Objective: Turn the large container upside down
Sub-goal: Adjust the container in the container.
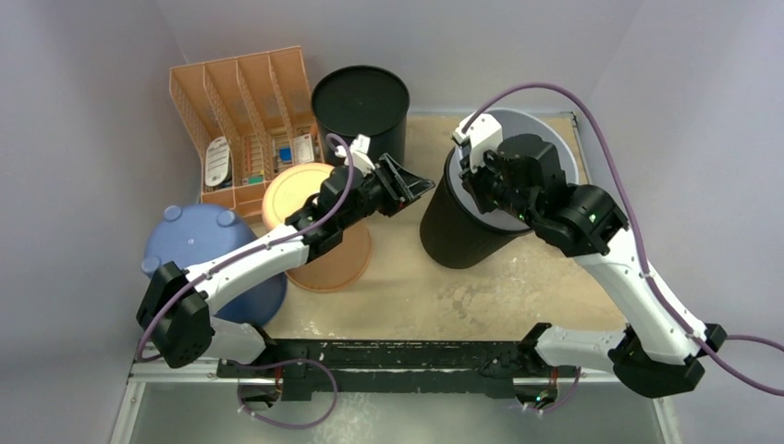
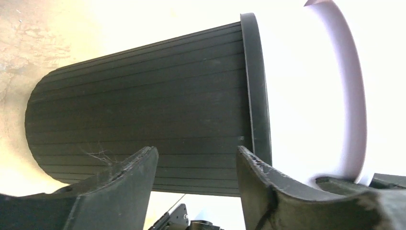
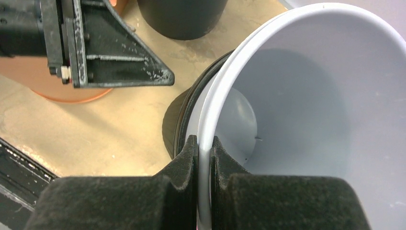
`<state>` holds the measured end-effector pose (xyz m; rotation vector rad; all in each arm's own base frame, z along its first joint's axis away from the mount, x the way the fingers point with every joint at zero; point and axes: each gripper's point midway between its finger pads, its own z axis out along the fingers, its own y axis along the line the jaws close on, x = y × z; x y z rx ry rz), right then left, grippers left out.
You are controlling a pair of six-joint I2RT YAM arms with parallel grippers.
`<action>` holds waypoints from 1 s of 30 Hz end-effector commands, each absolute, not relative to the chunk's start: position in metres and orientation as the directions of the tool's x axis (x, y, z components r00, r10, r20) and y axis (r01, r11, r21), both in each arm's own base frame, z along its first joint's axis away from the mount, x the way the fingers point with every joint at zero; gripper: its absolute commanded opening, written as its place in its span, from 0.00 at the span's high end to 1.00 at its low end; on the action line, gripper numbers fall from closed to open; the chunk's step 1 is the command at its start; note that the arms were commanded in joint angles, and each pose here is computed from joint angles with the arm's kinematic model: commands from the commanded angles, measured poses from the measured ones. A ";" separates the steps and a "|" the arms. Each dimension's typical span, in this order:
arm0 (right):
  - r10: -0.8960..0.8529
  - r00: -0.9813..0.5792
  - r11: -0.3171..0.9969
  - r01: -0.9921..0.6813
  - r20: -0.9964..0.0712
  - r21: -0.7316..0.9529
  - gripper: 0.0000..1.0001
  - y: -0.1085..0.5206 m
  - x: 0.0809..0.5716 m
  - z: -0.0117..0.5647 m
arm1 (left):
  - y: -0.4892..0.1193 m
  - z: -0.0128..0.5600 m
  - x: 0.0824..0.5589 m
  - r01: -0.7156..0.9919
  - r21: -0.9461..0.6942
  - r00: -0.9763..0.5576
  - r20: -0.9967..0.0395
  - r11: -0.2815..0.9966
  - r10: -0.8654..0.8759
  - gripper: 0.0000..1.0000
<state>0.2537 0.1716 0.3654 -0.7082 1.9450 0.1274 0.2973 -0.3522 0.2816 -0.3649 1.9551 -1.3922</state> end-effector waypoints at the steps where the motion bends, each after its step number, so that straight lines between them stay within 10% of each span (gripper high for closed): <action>1: -0.412 -0.164 0.799 -0.539 -0.896 -0.269 1.00 0.173 0.257 0.395 | -0.354 0.327 0.297 0.230 -0.934 -0.702 -0.354 0.274 -0.618 0.37; 6: -0.421 -0.202 0.798 -0.545 -0.884 -0.256 1.00 0.172 0.254 0.385 | -0.365 0.335 0.295 0.250 -0.936 -0.727 -0.349 0.246 -0.591 0.36; 12: -0.389 -0.286 0.822 -0.538 -0.876 -0.190 0.48 0.168 0.244 0.383 | -0.366 0.325 0.282 0.219 -0.946 -0.775 -0.316 0.237 -0.547 0.36; 20: -0.301 -0.320 0.850 -0.517 -0.898 -0.101 0.15 0.177 0.245 0.396 | -0.361 0.324 0.280 0.208 -0.946 -0.770 -0.315 0.249 -0.555 0.36; 30: -0.116 -0.535 0.938 -0.335 -0.837 0.084 0.05 0.195 0.264 0.396 | -0.356 0.311 0.278 0.183 -0.949 -0.767 -0.301 0.256 -0.566 0.42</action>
